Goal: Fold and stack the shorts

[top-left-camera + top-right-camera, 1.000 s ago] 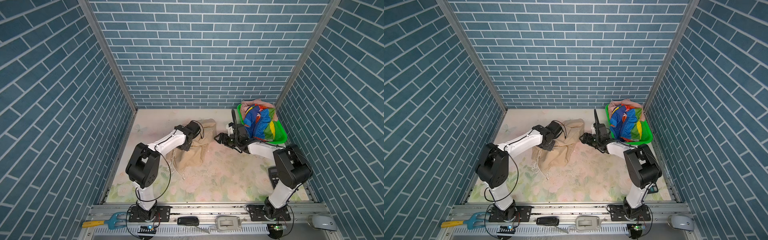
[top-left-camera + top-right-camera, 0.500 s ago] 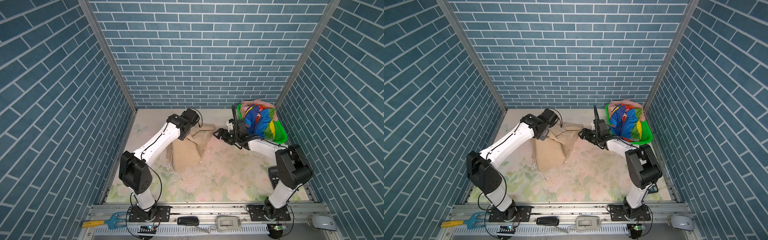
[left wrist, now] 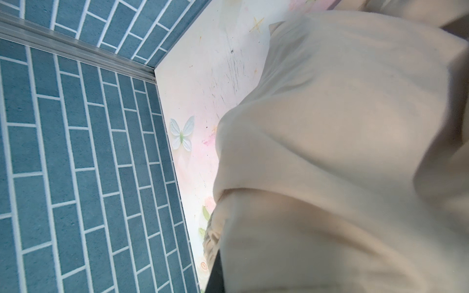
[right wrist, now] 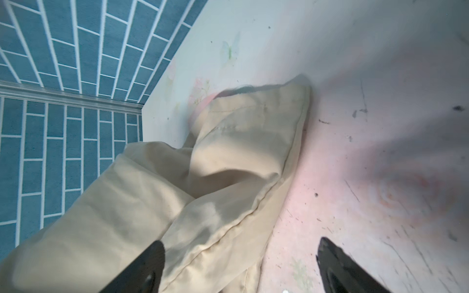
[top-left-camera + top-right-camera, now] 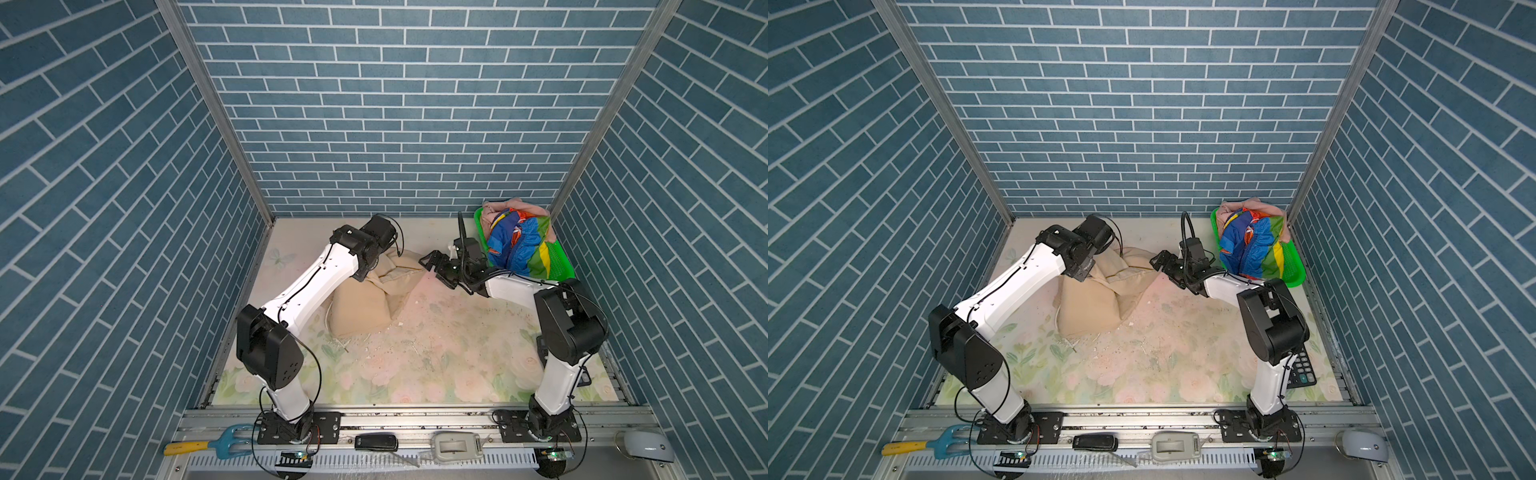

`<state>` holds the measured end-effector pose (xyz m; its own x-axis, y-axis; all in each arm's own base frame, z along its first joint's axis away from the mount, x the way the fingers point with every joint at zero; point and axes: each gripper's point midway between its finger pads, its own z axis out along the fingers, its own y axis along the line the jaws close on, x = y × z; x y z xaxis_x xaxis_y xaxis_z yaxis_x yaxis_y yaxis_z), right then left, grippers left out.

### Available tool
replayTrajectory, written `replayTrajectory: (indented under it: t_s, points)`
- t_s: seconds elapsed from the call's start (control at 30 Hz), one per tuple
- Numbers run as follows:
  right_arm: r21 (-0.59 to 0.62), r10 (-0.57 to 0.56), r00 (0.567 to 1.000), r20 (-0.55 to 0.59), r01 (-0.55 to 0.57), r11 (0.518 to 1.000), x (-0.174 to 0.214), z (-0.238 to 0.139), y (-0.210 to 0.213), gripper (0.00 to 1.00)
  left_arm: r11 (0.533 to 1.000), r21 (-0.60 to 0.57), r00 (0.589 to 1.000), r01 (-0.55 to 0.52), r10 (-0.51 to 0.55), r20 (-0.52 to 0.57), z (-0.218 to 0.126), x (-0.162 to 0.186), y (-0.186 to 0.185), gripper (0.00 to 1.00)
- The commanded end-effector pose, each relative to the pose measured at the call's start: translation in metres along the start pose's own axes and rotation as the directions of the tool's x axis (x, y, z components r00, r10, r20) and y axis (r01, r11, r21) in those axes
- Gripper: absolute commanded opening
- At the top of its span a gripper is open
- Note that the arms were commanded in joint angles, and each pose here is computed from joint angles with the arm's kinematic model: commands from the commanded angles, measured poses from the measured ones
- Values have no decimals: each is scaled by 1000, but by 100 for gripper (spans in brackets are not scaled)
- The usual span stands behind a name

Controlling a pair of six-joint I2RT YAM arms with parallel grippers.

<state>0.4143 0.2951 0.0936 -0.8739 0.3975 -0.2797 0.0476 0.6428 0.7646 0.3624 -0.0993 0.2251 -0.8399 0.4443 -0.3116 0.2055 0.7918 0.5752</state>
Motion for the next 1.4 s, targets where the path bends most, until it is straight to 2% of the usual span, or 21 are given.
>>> replayTrajectory:
  t_s: [0.0,0.1,0.33,0.5,0.83,1.03,1.23,1.37]
  points:
    - [-39,45,999,-26,-46,998,2,9,6,94,999,-14,996,36,-37,-87,23,15,4,11]
    - [-48,46,997,-57,-48,998,8,15,4,94,999,4,993,50,-50,-104,37,20,3,17]
    - [-35,50,994,-102,-53,998,17,26,-10,94,994,85,984,68,-53,-168,71,27,-24,19]
    - [-32,55,990,-131,-59,998,19,32,-14,95,994,74,972,78,-59,-226,91,32,-25,26]
    - [-34,40,988,-150,-46,998,18,27,-14,95,989,75,968,125,-105,-228,103,29,-14,31]
    - [-40,38,987,-155,-44,998,20,25,-13,95,982,117,965,147,-117,-234,109,25,-24,34]
    - [-34,33,987,-154,-39,999,21,21,-17,95,937,241,958,251,-205,-201,93,12,-32,34]
    - [-36,34,987,-157,-40,999,20,21,-17,95,888,279,926,367,-320,-200,89,11,-21,37]
